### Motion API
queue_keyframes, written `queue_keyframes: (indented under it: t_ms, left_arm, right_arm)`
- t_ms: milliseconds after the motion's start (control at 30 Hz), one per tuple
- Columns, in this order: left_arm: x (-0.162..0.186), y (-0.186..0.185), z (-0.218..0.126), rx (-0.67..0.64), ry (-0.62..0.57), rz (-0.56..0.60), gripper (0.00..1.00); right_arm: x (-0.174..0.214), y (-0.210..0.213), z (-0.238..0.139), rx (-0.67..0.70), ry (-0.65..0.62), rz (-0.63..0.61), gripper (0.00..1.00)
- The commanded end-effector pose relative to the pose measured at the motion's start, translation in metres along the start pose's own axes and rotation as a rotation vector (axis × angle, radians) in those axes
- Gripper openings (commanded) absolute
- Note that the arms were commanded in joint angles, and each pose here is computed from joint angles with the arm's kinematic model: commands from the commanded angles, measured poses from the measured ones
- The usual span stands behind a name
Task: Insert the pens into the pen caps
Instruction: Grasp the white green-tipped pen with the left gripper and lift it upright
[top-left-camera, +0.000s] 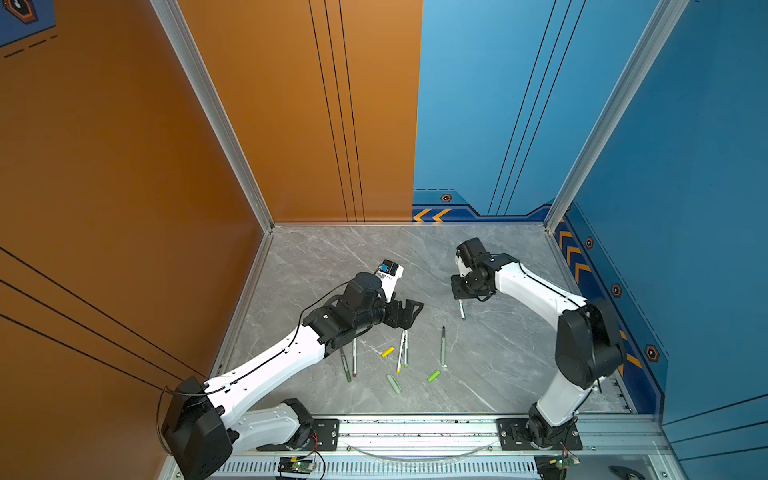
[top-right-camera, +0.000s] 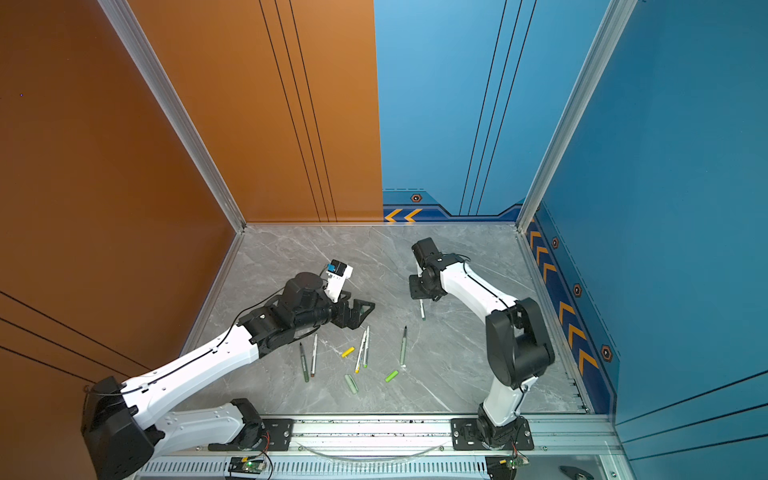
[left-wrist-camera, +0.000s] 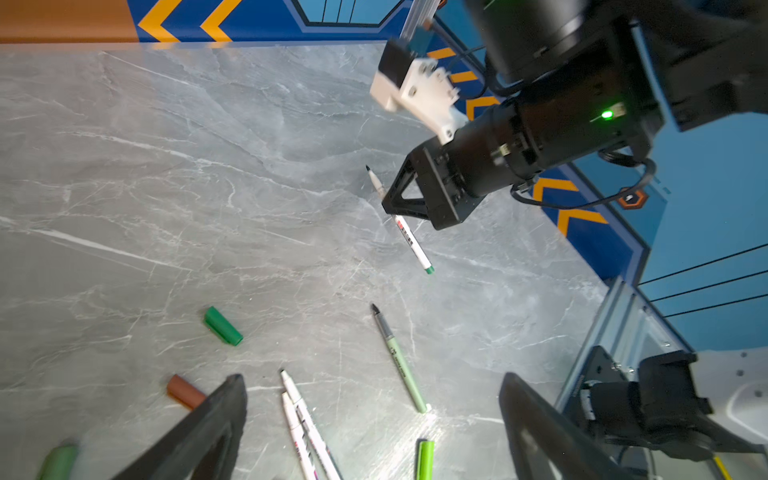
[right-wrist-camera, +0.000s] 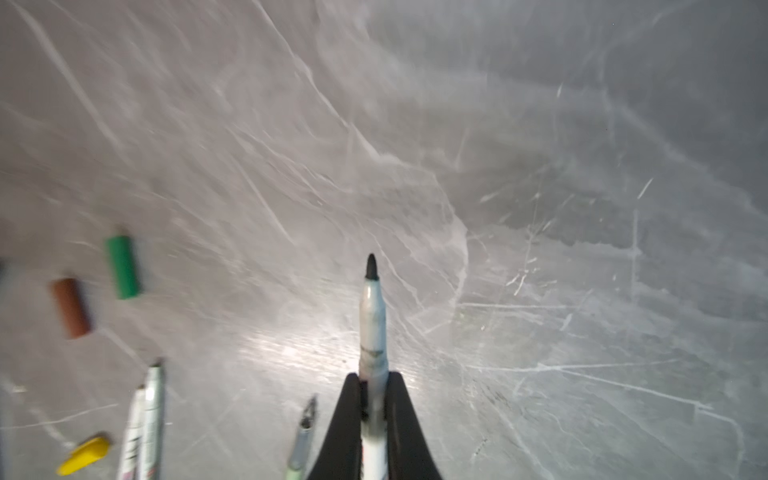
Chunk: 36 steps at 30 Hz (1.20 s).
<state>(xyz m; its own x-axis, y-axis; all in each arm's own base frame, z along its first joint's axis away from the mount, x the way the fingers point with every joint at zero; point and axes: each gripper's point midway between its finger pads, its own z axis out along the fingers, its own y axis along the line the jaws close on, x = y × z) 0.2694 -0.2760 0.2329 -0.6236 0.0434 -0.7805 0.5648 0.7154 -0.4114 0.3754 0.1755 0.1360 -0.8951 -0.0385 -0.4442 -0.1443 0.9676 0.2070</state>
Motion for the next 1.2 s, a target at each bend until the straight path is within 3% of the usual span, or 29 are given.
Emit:
queue_keyframes:
  t_ms: [0,200,400,767,1167]
  left_arm:
    - [-0.017,-0.024,-0.006,0.138,-0.025,-0.048,0.91]
    - [-0.03,-0.044,-0.001,0.262,-0.039,-0.141,0.87]
    - [-0.04,-0.052,0.009,0.312,-0.045,-0.19,0.81]
    - [-0.049,-0.046,0.017,0.281,-0.067,-0.194,0.71]
    - [-0.065,-0.037,0.015,0.247,-0.112,-0.194,0.51]
  right_arm:
    - [-0.033,0.041,-0.045,-0.225,-0.167,0.105,0.01]
    - [-0.053,0.085,-0.098,-0.495,-0.293,0.175,0.01]
    - [-0.051,0.118,-0.126,-0.655,-0.301,0.164,0.0]
    - [-0.042,0.135,-0.148,-0.728,-0.301,0.125,0.0]
    - [-0.031,0.146,-0.153,-0.764,-0.279,0.076,0.0]
